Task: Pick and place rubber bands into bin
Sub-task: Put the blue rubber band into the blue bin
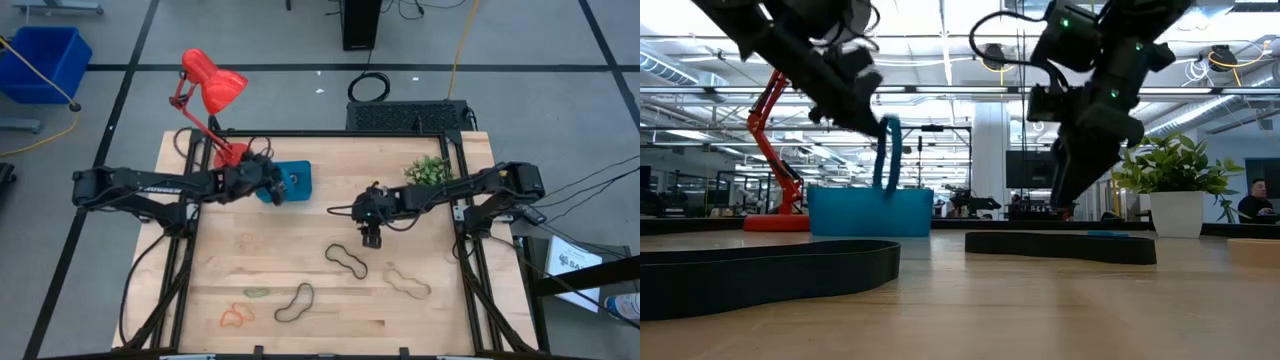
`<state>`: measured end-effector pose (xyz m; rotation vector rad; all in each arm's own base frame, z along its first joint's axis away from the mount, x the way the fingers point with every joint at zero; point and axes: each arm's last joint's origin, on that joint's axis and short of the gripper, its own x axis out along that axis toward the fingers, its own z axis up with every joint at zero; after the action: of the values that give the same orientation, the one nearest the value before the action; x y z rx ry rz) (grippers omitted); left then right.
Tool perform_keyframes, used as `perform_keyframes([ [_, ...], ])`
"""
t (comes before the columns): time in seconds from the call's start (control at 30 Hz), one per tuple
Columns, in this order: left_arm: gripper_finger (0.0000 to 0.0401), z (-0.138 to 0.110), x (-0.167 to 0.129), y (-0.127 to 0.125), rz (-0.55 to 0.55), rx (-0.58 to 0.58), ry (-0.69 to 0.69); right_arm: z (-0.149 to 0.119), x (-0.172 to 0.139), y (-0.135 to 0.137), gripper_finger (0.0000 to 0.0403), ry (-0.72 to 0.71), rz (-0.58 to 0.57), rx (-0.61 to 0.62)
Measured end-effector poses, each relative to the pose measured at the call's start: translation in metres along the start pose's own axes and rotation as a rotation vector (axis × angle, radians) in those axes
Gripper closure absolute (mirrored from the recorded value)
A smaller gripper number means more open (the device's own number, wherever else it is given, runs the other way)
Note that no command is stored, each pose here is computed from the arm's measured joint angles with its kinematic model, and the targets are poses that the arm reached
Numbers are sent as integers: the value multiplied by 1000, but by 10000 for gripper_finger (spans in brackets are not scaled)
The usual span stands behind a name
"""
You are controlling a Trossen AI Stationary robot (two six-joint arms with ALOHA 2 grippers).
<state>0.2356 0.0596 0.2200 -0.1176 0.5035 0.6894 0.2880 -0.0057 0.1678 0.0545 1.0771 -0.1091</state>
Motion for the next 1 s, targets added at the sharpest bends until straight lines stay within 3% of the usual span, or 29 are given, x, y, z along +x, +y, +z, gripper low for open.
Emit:
perform_keyframes([
  [0.23,398,-14,24,18,86,-41,127,-4,3,-9,203,12,-15,50],
  [0.67,386,-40,53,14,46,-55,296,0,3,-17,201,-27,-25,77],
  [1.0,368,-41,54,13,24,-55,297,0,3,-16,198,-28,-23,78],
])
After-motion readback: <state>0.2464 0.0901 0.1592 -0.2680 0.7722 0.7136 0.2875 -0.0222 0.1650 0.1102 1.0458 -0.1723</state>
